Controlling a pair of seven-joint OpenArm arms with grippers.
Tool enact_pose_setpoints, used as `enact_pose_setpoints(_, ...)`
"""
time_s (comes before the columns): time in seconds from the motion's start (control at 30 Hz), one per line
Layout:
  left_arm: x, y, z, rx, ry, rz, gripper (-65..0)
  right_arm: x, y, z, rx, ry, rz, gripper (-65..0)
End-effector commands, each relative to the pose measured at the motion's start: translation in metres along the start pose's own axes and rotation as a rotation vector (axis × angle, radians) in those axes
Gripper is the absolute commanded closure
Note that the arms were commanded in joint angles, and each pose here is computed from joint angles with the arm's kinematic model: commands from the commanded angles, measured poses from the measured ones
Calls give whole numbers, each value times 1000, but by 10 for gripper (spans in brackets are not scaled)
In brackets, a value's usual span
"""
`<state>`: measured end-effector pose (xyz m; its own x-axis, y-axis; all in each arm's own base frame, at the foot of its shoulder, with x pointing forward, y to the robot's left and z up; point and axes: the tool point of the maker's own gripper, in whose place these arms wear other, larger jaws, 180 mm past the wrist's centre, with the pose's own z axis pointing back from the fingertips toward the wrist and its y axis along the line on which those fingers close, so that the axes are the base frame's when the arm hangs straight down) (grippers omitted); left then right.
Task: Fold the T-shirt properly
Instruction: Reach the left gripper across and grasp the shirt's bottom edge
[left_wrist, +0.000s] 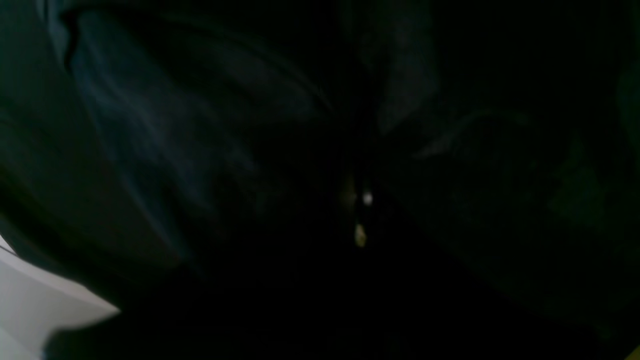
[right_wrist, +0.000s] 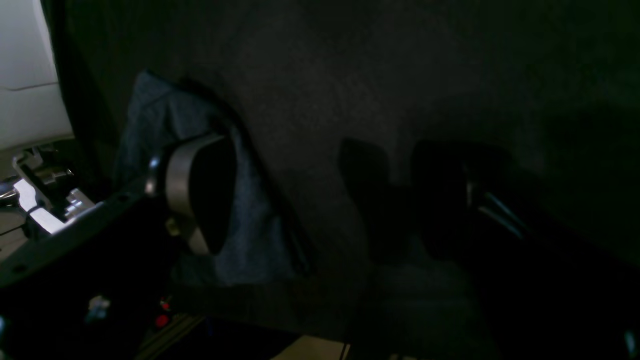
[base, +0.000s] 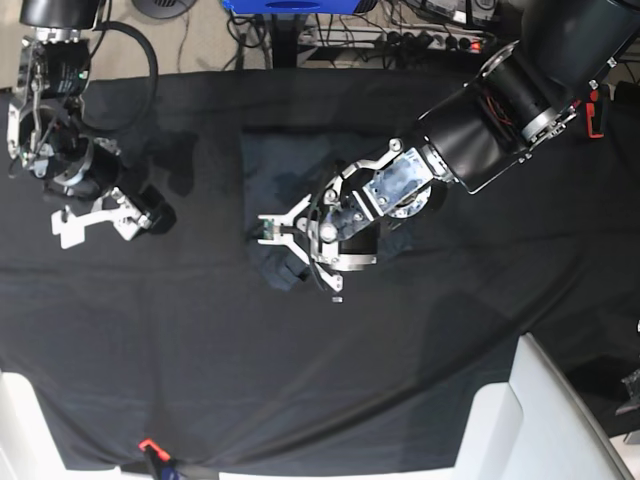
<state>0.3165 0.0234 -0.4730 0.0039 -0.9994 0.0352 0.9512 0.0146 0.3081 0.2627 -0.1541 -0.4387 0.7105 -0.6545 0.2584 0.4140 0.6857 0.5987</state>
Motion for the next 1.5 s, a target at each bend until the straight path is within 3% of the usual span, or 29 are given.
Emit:
enact_pose_setpoints(0.0,0,20,7,44,-3,19,0,11,9,3,29,-26,21,-509)
enact_pose_setpoints(0.13,-4,20,7,38,-8,61,0,9,15,3,42,-21,29,-509)
enact_pose_setpoints(0.37,-4,17,6,33,-7,55,0,-19,56,-4,112,43,145,-509)
enact_pose_setpoints(0.97,-3,35,11,71,-7,45,-2,-19,56,-4,111,44,145,-509)
enact_pose_setpoints(1.33,-2,68,24,134,-9,41,-387,-19,55,-4,109,45,145,-509)
enact_pose_setpoints(1.47,-6,82,29,175,13,24,-555,-19,55,-4,109,45,145,-509)
